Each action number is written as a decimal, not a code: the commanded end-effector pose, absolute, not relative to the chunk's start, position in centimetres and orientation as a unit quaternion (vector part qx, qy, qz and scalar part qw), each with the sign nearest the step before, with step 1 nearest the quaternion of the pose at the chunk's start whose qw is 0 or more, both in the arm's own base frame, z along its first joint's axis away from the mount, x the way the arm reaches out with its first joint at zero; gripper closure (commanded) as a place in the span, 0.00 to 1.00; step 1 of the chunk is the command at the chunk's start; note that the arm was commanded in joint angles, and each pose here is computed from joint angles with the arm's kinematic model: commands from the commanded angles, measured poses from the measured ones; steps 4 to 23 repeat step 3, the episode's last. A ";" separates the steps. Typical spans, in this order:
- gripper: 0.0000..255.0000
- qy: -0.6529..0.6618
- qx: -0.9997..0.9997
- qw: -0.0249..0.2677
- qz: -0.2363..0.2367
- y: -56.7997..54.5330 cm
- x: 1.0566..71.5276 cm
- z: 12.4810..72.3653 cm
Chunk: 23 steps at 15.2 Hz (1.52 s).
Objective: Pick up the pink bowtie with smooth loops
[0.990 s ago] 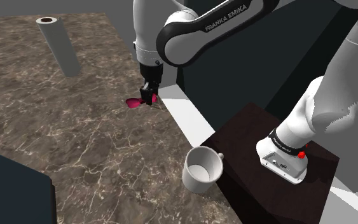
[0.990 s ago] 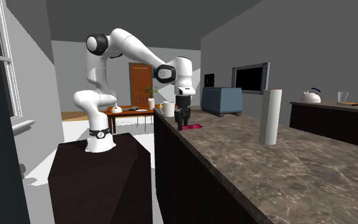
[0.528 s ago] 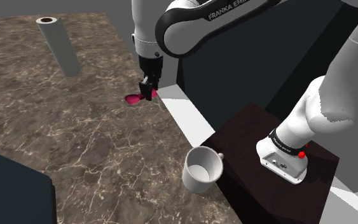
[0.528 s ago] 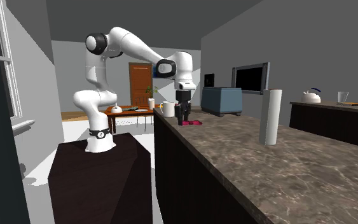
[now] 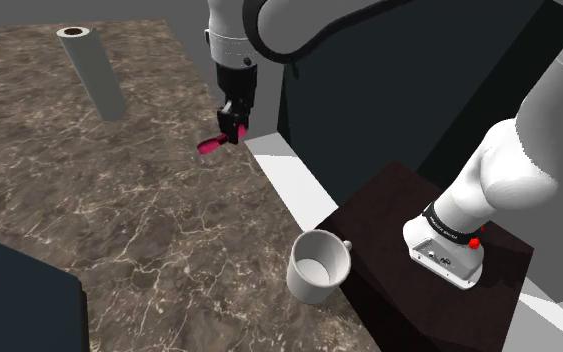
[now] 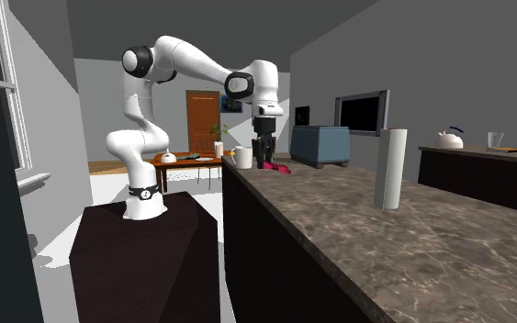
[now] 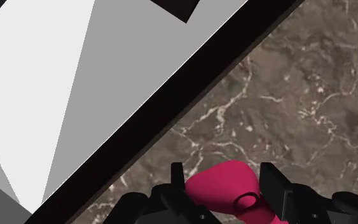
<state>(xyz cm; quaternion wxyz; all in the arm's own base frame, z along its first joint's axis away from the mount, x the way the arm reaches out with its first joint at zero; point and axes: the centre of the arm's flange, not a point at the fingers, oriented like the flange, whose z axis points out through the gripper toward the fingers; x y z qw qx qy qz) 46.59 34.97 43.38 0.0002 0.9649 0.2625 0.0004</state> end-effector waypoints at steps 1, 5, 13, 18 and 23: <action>1.00 0.262 0.965 0.000 0.000 35.0 46.6 44.4; 1.00 0.262 0.965 0.000 0.000 35.0 46.6 44.5; 1.00 0.262 0.965 0.000 0.000 35.0 46.6 44.5; 1.00 0.262 0.965 0.000 0.000 35.0 46.6 44.5; 1.00 0.262 0.965 0.000 0.000 35.0 46.6 44.5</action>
